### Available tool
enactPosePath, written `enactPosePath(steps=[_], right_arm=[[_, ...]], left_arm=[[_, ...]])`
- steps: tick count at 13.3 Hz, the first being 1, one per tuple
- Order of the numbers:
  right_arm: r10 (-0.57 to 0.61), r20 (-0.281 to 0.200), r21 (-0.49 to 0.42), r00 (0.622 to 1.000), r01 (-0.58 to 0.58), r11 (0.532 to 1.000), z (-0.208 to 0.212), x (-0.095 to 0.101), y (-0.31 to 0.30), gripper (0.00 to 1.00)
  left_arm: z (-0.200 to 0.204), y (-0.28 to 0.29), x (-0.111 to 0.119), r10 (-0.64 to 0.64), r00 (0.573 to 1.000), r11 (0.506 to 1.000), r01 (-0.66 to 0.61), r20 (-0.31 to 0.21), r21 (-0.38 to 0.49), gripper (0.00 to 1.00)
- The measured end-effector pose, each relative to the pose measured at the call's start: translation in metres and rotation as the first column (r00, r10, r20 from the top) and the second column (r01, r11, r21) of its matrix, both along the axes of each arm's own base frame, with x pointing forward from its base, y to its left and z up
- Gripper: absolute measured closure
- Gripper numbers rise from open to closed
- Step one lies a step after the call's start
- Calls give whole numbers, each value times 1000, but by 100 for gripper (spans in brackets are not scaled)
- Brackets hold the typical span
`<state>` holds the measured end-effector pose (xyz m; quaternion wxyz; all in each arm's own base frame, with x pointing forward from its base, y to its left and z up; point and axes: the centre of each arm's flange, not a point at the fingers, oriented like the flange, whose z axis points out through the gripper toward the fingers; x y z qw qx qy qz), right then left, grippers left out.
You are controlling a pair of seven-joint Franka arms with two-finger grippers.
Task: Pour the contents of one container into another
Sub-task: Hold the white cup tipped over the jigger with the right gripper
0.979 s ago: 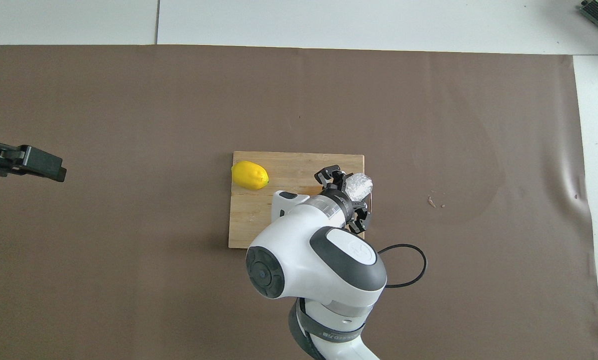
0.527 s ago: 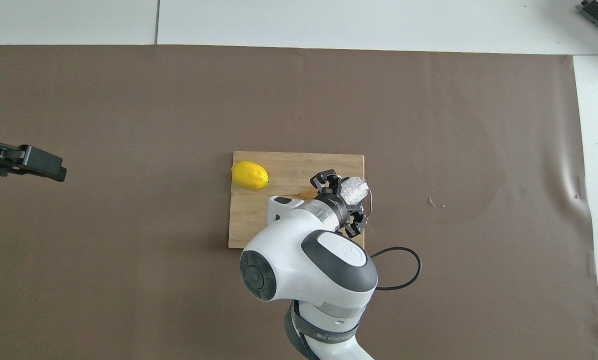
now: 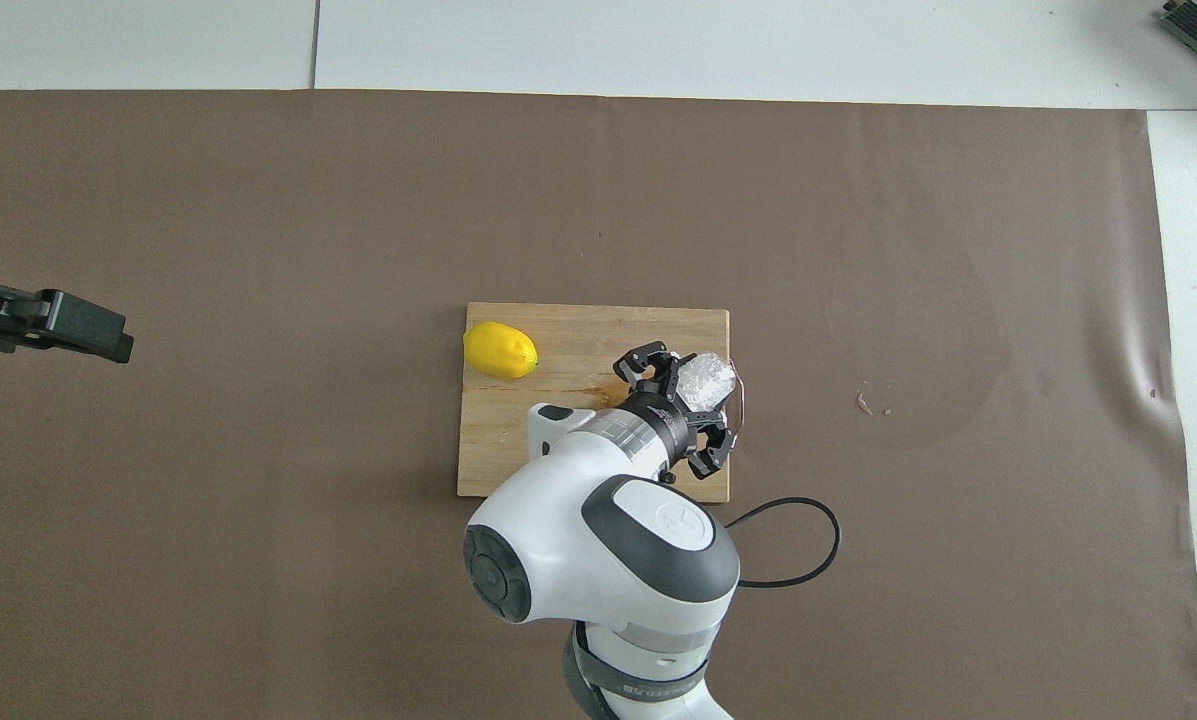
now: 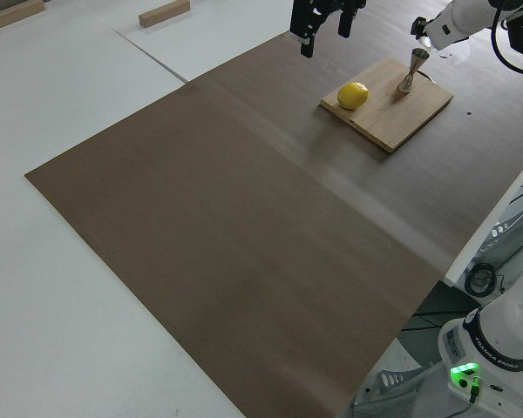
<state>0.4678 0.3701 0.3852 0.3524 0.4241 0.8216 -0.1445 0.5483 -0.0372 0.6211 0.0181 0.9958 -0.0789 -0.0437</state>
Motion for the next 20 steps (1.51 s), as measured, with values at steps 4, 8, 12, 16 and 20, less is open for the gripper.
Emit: enactPosePath(steps=[4, 8, 12, 16, 20], right_arm=[[16, 13, -17, 1000, -16, 1000, 1, -1, 2, 48], [32, 23, -24, 999, -31, 999, 3, -3, 6, 48], [44, 48, -46, 998, -42, 998, 8, 0, 6, 48], [36, 100, -52, 994, -31, 998, 11, 3, 6, 48], [22, 123, -46, 992, -17, 999, 11, 3, 5, 48]], left_arm=[[0, 0, 0, 0, 1000, 1000, 0, 0, 0, 0], [0, 0, 0, 0, 1000, 1000, 0, 0, 0, 0], [0, 0, 0, 0, 1000, 1000, 0, 0, 0, 0], [-1, 0, 0, 0, 1000, 1000, 0, 0, 0, 0], [-1, 0, 1, 0, 1000, 1000, 0, 0, -1, 0]])
